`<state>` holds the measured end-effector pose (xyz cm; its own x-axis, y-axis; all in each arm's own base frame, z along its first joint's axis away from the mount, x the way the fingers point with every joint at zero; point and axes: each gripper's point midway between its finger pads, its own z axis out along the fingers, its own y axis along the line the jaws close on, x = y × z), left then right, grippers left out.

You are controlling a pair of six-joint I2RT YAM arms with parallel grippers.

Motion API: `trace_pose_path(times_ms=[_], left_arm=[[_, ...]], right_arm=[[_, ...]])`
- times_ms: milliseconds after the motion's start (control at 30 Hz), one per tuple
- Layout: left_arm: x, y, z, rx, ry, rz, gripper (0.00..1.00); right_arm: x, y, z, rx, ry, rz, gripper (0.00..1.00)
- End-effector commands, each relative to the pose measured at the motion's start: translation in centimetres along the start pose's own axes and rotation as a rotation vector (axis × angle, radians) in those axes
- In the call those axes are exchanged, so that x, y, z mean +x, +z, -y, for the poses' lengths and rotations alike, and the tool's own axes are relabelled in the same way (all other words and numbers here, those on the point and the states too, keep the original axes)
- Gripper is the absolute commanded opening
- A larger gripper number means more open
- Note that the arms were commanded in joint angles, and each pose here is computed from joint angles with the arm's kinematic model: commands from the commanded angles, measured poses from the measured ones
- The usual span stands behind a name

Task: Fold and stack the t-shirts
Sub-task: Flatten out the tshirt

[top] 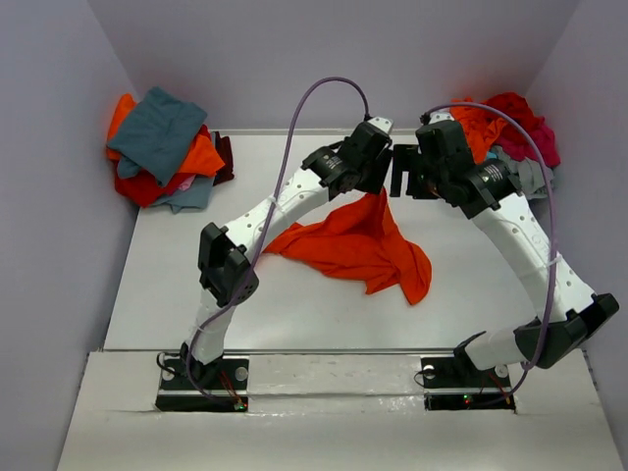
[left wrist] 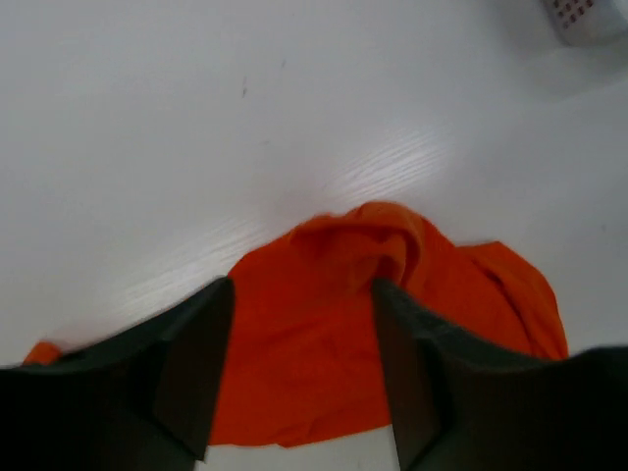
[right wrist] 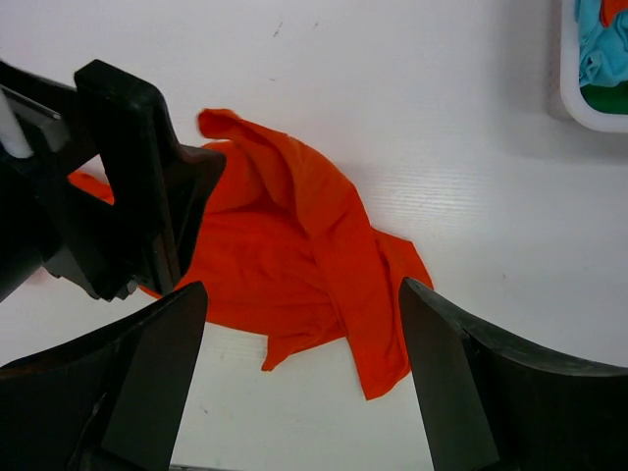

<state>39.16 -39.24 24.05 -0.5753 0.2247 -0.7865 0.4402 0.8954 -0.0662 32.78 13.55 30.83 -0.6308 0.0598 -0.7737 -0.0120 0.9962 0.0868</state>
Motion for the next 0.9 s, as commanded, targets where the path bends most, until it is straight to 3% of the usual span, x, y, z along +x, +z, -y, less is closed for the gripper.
trace_pose_path(times_ms=[0,67,233,567,867], left_arm=[[-4.5,-5.6,-2.1,-0.038,-0.044,0.162,0.84],[-4.5,-5.7,-3.0,-0.061,-0.056,0.164,0.98],[-4.0,-5.6,-6.6,-0.168,-0.126,0.138,0.99],[0.0,-5.5,-15.3,-0.286,-0.315,0.038,0.99],[3.8,-6.6,-17.7,-0.308,-0.342,-0.037,0.99]], right_arm=[[-1.4,-0.1,-0.2,-0.019,0.027,0.057,0.84],[-1.2,0.2,-0.3,-0.02,0.027,0.052,0.84],[-0.5,1.4,-1.0,-0.035,0.025,0.02,0.84],[1.8,9.7,-4.3,-0.02,-0.015,-0.166,0.81],[0.8,17.0,-6.6,-0.024,-0.018,-0.247,0.73]])
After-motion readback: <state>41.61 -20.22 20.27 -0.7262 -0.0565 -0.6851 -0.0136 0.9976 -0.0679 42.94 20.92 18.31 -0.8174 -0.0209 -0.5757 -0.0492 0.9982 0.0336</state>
